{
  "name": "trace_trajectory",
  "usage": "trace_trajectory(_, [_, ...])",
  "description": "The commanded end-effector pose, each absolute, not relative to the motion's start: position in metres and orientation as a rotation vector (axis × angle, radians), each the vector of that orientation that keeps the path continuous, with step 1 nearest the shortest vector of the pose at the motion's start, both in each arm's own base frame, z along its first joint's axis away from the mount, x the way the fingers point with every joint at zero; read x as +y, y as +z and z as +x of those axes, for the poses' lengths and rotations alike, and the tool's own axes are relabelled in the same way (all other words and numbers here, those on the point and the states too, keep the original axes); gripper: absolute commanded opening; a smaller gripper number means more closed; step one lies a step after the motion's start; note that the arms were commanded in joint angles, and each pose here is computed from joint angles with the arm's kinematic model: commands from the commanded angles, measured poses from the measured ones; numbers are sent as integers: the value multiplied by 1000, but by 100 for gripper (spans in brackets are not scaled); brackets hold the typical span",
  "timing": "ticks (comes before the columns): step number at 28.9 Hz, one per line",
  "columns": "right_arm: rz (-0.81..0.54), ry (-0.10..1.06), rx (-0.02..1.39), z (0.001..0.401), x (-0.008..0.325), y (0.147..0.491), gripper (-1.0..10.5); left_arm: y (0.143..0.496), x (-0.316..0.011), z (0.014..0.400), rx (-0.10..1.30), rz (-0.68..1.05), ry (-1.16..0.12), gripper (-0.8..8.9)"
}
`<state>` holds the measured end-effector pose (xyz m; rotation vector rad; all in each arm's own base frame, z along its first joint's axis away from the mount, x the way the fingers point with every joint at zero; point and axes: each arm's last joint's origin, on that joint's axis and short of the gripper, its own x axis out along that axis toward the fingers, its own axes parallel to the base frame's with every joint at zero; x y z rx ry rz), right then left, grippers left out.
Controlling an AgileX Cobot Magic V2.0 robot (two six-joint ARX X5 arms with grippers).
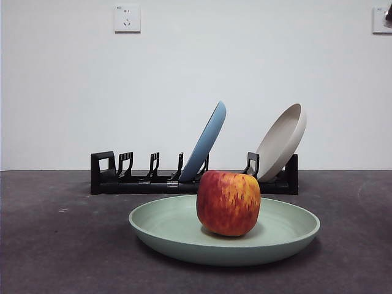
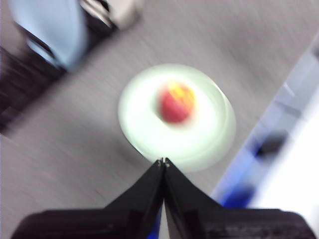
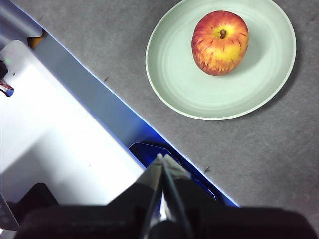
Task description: Take the green plate from the plate rack,put the plate on the table,take the apple from the table,put the apple in the plate
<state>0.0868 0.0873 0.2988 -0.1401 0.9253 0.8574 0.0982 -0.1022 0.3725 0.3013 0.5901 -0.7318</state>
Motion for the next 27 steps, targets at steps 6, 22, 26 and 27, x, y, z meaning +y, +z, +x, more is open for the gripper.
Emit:
trace_trajectory(6, [-134,854,928,87,87,298,1,366,-31,105,12,126,-319,-3])
trace_trajectory(22, [-134,854,928,87,87,298,1,203,1,92,36,73,-9,-3])
trace_trajectory(26, [-134,854,928,87,87,298,1,181,2,94,74,72,-5,-3])
trace_trajectory(27, [-134,854,928,87,87,298,1,176,2,95,88,70,-7,-3])
